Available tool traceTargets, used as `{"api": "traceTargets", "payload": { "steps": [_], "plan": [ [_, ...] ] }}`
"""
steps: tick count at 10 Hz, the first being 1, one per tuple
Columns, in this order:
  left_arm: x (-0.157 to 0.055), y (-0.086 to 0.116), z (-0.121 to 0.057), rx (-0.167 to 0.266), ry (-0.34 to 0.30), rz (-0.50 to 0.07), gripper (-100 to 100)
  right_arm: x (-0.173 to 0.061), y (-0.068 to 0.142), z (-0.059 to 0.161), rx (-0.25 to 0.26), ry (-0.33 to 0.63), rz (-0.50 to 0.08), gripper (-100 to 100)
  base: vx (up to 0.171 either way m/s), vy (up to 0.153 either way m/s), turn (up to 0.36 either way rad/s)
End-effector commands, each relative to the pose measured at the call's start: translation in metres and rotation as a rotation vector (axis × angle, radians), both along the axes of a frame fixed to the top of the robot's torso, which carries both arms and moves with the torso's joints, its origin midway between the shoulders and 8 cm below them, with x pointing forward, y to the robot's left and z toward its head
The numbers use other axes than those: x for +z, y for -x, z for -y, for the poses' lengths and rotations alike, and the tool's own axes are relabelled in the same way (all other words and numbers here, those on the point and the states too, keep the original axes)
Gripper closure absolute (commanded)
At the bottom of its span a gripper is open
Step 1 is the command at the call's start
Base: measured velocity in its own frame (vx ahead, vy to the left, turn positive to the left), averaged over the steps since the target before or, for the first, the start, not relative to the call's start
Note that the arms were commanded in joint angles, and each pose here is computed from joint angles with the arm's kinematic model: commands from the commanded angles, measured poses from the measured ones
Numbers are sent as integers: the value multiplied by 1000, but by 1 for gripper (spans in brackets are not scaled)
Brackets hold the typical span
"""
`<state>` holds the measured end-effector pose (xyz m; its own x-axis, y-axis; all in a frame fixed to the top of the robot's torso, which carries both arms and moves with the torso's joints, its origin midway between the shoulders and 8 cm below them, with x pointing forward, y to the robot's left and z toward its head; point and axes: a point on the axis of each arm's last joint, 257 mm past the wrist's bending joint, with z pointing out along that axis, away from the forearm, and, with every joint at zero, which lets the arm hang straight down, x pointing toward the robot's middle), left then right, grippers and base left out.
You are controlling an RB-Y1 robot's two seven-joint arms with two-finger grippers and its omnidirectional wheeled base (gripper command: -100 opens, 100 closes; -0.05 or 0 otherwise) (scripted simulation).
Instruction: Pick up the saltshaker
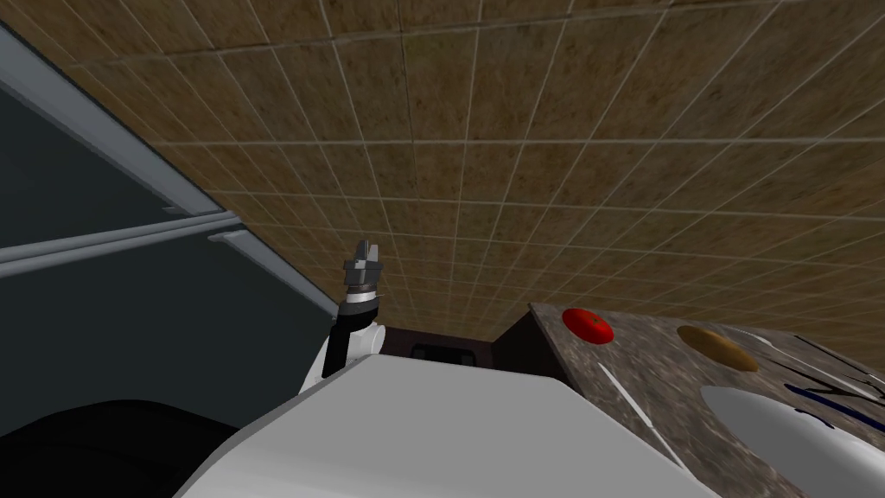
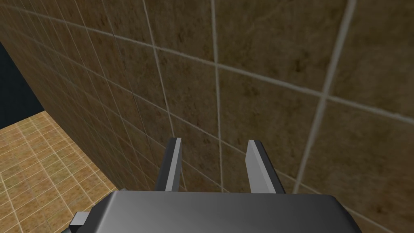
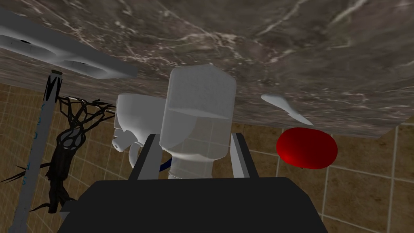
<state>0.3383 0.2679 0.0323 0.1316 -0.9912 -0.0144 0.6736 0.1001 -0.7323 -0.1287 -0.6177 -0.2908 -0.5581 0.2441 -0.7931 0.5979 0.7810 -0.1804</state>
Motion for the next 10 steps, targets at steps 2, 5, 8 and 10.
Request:
{"api": "traceTargets", "payload": {
  "steps": [2, 5, 8, 10],
  "plan": [
    [0, 0, 0, 0, 0, 0, 0, 0, -1, 4, -26, -1, -1, 100, -78, 38, 87],
    [0, 0, 0, 0, 0, 0, 0, -1, -6, 3, -57, -21, 3, 100, -67, 37, 93],
    [0, 0, 0, 0, 0, 0, 0, -3, -4, 5, -89, -25, -2, 100, -63, 45, 66],
    [0, 0, 0, 0, 0, 0, 0, -3, -5, 4, -83, -26, 0, 0, -10, 6, -1]
  ]
}}
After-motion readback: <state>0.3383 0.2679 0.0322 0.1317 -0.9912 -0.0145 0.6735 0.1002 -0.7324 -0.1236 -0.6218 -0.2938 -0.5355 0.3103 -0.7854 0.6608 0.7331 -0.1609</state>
